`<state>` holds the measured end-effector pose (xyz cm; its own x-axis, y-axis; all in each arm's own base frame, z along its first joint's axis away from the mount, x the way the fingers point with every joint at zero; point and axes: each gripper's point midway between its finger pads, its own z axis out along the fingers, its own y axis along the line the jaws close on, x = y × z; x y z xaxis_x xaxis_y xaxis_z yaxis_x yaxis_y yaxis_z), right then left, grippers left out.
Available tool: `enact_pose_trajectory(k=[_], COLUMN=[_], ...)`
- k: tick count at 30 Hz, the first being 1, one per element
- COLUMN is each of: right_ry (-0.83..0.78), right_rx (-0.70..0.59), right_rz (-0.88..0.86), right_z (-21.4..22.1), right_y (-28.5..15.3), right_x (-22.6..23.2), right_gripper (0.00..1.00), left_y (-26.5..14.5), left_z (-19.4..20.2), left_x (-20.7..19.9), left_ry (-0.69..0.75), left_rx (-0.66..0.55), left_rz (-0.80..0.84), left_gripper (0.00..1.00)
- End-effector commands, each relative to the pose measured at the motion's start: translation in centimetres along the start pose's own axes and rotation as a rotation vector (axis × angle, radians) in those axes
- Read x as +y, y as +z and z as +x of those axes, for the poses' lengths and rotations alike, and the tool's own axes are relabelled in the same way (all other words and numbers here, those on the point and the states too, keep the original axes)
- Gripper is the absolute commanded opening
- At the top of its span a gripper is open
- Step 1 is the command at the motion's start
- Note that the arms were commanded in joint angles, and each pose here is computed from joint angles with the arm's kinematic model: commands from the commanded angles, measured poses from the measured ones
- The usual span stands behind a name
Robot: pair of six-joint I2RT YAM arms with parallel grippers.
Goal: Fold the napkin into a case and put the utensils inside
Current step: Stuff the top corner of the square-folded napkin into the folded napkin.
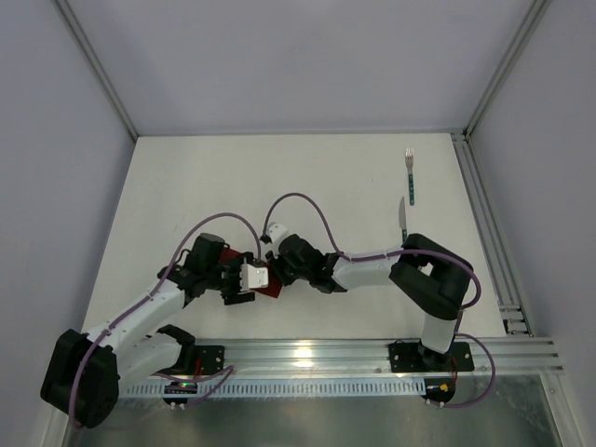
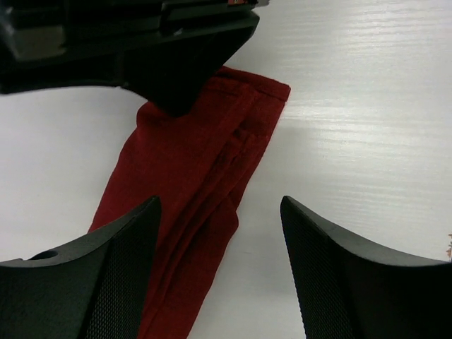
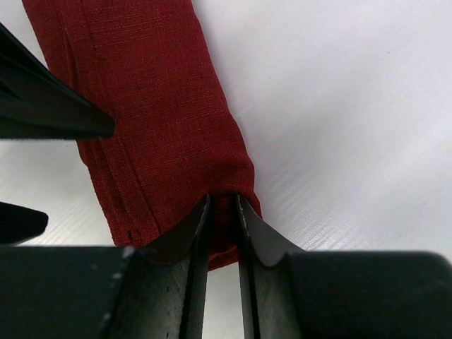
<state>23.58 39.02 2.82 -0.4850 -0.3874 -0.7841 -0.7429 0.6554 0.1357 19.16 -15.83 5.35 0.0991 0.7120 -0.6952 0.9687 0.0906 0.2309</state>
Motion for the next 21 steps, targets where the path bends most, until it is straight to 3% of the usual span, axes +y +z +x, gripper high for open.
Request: enact_pose_trajectory(k=[1,6,8,14,21], right_ry=[0.029,0.037,0.037,0.039,0.037], right_rx=[0.019,0.017,0.016,0.012,0.013], right_rz=[0.006,0.002,-0.006,-0.015,-0.014], right_z=[1.1,1.2,1.2,1.1,1.0], right_y=[0.0,0.0,-0.1,-0.2,-0.3], right_x=[-0.6,-0.7,-0.5,-0.7,-0.8], right_gripper=[0.23,0.22,0.23,0.22,0.22], left_y=[0.8,1.5,1.8,2.0,1.8], left_z=[-1.3,-0.6,-0.2,0.3,0.2], left_x=[1.2,1.5,1.8,1.8,1.8], left_ry=[0.133,0.162,0.173,0.175,0.157], left_rx=[-0.019,0.000,0.021,0.050,0.058], left_rz=[-0.045,-0.086,-0.106,-0.099,-0.096], left_gripper=[0.71,0.69,0.58,0.38,0.29])
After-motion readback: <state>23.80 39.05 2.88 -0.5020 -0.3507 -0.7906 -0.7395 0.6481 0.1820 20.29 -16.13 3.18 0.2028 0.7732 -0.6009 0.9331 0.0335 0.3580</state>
